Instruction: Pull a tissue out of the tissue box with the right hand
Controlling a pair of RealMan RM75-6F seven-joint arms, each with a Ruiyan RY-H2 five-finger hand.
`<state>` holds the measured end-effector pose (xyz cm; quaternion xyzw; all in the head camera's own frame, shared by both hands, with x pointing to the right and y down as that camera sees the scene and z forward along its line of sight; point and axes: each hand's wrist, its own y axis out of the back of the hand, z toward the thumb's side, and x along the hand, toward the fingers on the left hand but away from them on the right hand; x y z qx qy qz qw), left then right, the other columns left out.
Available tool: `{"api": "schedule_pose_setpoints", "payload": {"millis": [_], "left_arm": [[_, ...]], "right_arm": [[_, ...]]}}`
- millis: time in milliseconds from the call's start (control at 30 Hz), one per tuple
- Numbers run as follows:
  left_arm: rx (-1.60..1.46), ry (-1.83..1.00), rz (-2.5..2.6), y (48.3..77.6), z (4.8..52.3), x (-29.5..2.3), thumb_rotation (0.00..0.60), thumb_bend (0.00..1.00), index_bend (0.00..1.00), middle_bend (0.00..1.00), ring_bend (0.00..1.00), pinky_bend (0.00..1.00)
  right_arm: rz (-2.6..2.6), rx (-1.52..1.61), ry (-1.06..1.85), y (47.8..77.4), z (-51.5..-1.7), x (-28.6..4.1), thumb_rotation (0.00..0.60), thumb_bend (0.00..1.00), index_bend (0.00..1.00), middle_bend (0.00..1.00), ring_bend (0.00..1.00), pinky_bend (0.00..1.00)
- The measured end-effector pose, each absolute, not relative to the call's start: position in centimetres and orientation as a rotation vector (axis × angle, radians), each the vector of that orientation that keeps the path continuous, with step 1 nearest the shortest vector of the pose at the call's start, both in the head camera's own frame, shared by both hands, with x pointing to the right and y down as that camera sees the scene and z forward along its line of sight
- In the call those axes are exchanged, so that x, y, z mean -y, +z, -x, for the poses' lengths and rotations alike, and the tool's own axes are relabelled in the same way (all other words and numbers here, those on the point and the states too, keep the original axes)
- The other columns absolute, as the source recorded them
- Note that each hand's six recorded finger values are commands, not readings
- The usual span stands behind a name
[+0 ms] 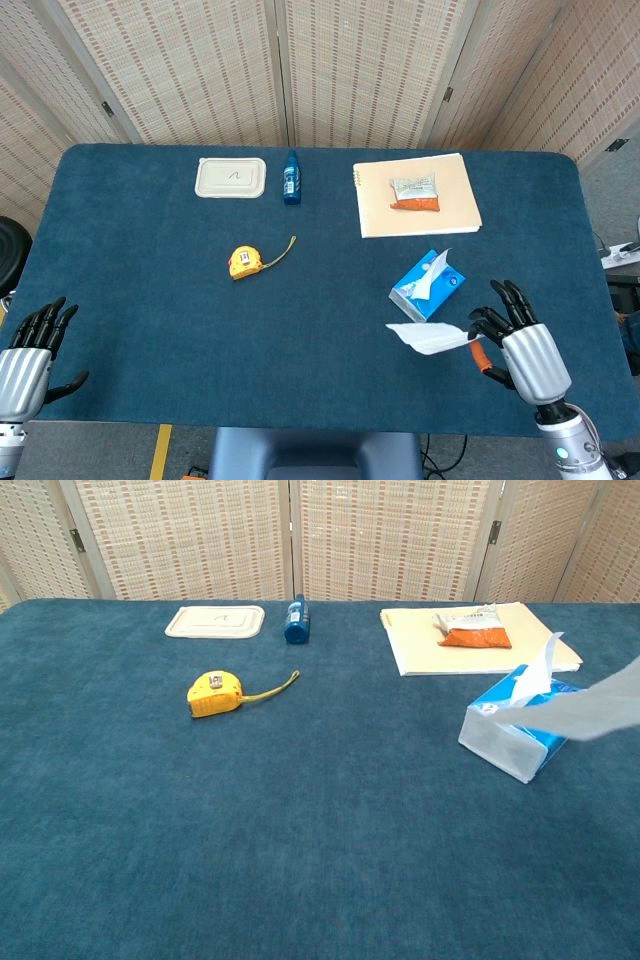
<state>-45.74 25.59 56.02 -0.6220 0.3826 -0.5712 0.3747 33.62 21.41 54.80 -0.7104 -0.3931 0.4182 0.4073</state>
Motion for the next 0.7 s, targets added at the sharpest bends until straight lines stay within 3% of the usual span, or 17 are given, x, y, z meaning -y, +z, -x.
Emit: {"api": "schedule_pose_setpoints", "payload": {"millis": [67,133,200,300,433,700], "left_arm": [[-0.978,-1.463,1.591,56.0,45.7,-25.6,0.600,0.24,0.00,0.00,0.00,0.14],[-0.974,-1.464,1.588,56.1,45.7,-25.6,0.600,0.23,0.00,0.00,0.00,0.14],[-0.972,-1.465,1.586,56.1,45.7,-25.6,0.600,0.23,0.00,0.00,0.00,0.14],[-0.968,-1.467,1.582,56.2,45.6,-25.6,0.600,0.24,0.00,0.00,0.00,0.14],[-0.967,-1.465,1.581,56.2,45.6,-25.6,0.600,0.24,0.00,0.00,0.00,0.14],[-0.973,-1.460,1.585,56.2,45.6,-25.5,0.600,0.24,0.00,0.00,0.00,0.14]], "right_arm": [[1.784,0.992,1.063,55.0,-34.3,-22.0,0.600,0.46,0.57,0.30,0.00,0.00],[1.784,0.977,1.089,55.3,-35.0,-22.7,0.600,0.39,0.42,0.20,0.00,0.00],[1.791,0.959,1.109,55.5,-35.3,-23.0,0.600,0.29,0.19,0.09,0.00,0.00],[1.798,0.916,1.152,55.8,-35.7,-23.4,0.600,0.20,0.02,0.02,0.00,0.00],[1.797,0.849,1.229,56.2,-36.2,-23.8,0.600,0.13,0.00,0.00,0.00,0.00],[1.782,0.852,1.249,55.7,-36.5,-23.9,0.600,0.13,0.00,0.00,0.00,0.00]]}}
